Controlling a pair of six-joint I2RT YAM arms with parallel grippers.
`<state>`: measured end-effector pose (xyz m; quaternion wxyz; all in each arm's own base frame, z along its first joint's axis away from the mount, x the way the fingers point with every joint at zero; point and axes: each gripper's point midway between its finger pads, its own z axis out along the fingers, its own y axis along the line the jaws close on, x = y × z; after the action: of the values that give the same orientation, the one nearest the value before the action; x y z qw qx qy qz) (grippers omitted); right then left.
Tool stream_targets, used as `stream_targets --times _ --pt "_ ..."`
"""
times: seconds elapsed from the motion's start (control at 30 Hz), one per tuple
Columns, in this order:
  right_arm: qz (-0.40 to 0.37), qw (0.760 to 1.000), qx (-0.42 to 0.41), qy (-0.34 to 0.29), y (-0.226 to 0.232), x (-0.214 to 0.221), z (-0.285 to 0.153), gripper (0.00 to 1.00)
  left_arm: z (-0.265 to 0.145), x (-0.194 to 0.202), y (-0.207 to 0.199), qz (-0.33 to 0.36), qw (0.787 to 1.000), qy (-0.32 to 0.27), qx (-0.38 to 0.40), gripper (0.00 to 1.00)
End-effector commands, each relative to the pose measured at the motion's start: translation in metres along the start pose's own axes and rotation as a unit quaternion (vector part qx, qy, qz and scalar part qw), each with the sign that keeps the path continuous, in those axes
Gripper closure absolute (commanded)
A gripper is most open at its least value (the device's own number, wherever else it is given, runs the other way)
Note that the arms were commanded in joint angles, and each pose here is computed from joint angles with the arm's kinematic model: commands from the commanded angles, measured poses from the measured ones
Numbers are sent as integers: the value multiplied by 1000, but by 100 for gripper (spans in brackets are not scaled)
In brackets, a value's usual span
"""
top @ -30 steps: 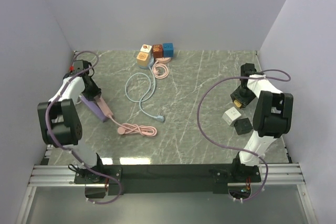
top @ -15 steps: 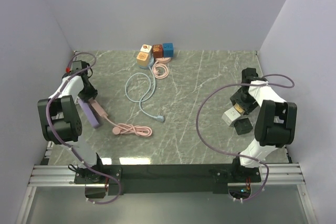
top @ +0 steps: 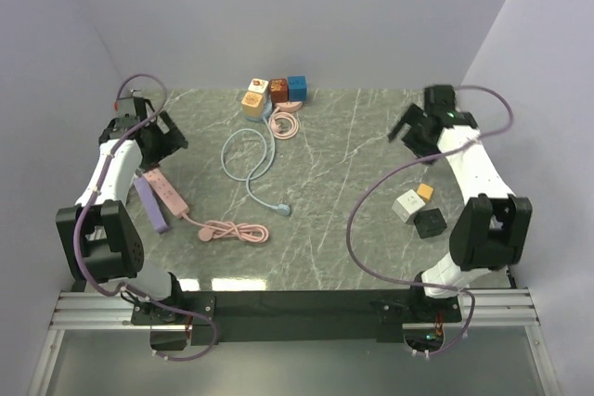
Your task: Pull the plug off the socket
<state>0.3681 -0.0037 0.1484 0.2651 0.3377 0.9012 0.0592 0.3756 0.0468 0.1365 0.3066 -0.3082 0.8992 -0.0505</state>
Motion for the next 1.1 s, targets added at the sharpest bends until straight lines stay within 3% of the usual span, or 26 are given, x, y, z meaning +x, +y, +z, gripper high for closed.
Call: stream_targets --times 0.0,0.23,0.27,0.4,0.57,0.73,0.8,0.9,1.07 --pt "-126 984 -127 22 95 17 -12 6 -27 -8 -66 42 991 -12 128 1" --pt "-258 945 -198 45 221 50 -1 11 -51 23 -124 77 976 6 203 1" --pt "-269 943 -189 56 229 57 20 12 -51 32 -128 79 975 15 207 1" --pt "-293 929 -225 17 283 51 30 19 -60 46 -132 78 973 19 217 1" --pt "-287 919 -269 -10 314 58 62 26 -66 60 -125 68 973 26 221 1" --pt "-277 906 -320 -27 341 68 84 41 -70 64 -119 63 973 21 222 1" --pt "-265 906 -329 -25 355 69 91 54 -70 66 -118 61 973 23 220 1" --pt "-232 915 -331 -6 364 76 106 63 -67 69 -116 59 974 27 217 1" --pt "-160 923 -350 33 373 91 123 69 -62 72 -114 56 975 33 212 1"
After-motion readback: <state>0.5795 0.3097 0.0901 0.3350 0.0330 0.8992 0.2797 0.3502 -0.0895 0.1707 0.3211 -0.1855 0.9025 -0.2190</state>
